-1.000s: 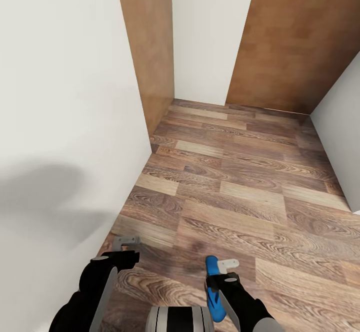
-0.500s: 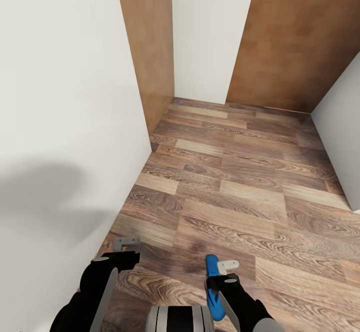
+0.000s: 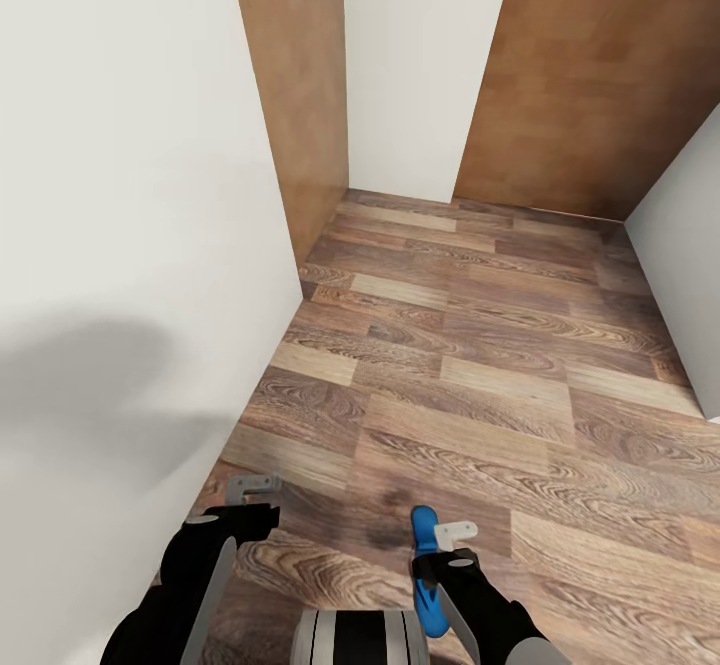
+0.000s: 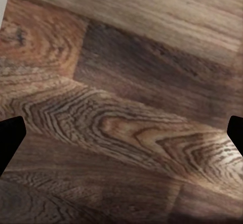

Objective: In the bedroom, move the book from the bed onto either nightstand, and place the two sandals side by side next to the bed.

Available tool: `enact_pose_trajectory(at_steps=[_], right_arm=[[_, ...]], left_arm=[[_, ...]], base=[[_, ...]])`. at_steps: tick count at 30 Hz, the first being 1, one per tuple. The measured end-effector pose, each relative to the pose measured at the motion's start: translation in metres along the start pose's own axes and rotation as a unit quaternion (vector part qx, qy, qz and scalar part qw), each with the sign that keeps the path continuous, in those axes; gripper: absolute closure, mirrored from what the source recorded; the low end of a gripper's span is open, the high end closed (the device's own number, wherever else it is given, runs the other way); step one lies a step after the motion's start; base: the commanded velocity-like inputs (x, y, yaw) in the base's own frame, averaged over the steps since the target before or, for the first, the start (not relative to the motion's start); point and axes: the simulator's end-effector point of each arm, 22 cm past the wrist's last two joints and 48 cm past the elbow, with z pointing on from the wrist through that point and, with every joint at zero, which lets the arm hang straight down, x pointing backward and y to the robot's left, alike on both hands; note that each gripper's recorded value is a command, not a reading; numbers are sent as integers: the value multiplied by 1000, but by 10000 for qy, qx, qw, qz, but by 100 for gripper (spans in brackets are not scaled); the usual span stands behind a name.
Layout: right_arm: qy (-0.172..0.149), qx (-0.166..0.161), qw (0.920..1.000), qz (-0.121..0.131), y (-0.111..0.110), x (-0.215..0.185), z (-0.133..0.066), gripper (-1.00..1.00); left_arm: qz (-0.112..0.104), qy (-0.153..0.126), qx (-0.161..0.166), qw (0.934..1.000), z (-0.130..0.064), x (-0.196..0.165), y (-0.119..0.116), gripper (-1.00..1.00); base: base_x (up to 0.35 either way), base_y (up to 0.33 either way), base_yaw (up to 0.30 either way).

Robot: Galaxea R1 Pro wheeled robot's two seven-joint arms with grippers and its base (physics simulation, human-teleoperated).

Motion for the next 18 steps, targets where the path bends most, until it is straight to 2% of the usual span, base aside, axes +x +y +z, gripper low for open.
enact_pose_trajectory(at_steps=[18], right_arm=[[40, -1, 10000, 0, 0, 4, 2, -100]], left_arm=[[-2, 45, 7, 10000, 3, 3, 0, -100]], base=[[0, 0, 0]])
